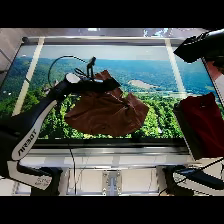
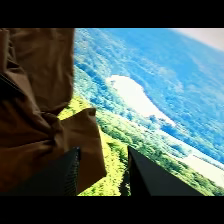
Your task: Fold the shirts.
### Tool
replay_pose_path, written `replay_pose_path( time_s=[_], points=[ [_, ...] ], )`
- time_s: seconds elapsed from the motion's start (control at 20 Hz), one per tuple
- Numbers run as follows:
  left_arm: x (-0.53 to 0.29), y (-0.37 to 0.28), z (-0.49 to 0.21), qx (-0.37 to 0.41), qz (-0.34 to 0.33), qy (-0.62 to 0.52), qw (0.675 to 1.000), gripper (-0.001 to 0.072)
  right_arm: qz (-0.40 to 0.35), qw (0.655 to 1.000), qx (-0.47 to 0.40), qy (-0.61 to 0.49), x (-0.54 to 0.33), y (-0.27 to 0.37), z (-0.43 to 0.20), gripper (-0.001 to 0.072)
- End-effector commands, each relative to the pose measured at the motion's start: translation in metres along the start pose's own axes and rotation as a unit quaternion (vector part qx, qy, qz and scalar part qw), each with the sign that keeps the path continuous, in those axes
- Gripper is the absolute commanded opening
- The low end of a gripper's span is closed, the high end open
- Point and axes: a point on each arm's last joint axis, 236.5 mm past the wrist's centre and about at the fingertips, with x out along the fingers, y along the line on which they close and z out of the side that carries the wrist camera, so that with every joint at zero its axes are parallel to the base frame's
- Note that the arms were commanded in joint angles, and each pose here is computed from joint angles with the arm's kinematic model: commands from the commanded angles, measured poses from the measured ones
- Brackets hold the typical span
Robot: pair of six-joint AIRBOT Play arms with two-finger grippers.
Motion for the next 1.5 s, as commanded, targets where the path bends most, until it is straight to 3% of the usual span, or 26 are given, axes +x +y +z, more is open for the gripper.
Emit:
replay_pose_path(
  time_s=[0.0, 0.05, 0.1, 0.25, 0.35, 0.6, 0.8, 1.15, 1.25, 1.35, 1.45],
  points=[
    [-0.082, 0.07, 0.061, -0.026, 0.072, -0.067, 0.995, 0.0505, -0.096, 0.995, 0.014, 0.028, 0.004, -0.06, -0.019, 0.0348],
    [-0.116, 0.101, 0.061, -0.069, 0.098, -0.056, 0.991, 0.0374, -0.098, 0.994, 0.027, 0.038, 0.015, -0.069, -0.027, 0.0348],
    [-0.149, 0.131, 0.051, -0.103, 0.122, -0.035, 0.987, 0.0353, -0.09, 0.993, 0.042, 0.057, 0.03, -0.076, -0.039, 0.0348],
    [-0.209, 0.169, -0.004, -0.167, 0.135, 0.008, 0.977, 0.0353, -0.013, 0.991, 0.078, 0.108, 0.086, -0.06, -0.067, 0.0348],
    [-0.217, 0.175, -0.039, -0.214, 0.141, -0.029, 0.966, 0.0352, 0.05, 0.987, 0.095, 0.118, 0.124, -0.038, -0.069, 0.0348],
    [-0.185, 0.155, -0.137, -0.284, 0.129, -0.075, 0.947, 0.0352, 0.131, 0.974, 0.177, 0.054, 0.22, -0.006, -0.034, 0.0348],
    [-0.141, 0.112, -0.201, -0.338, 0.065, -0.023, 0.938, 0.0353, 0.196, 0.945, 0.215, 0.147, 0.304, 0.037, -0.087, 0.0349],
    [-0.123, 0.131, -0.208, -0.326, 0.128, -0.062, 0.935, 0.0351, 0.222, 0.929, 0.219, 0.2, 0.353, 0.067, -0.124, 0.035],
    [-0.122, 0.127, -0.226, -0.361, 0.129, -0.029, 0.923, 0.035, 0.223, 0.932, 0.208, 0.194, 0.346, 0.062, -0.115, 0.0352],
    [-0.126, 0.129, -0.244, -0.368, 0.15, 0.003, 0.918, 0.0346, 0.218, 0.939, 0.195, 0.183, 0.338, 0.057, -0.101, 0.0519],
    [-0.132, 0.138, -0.248, -0.382, 0.178, 0.0, 0.907, 0.0342, 0.217, 0.943, 0.187, 0.167, 0.332, 0.053, -0.087, 0.0519]
  ],
)
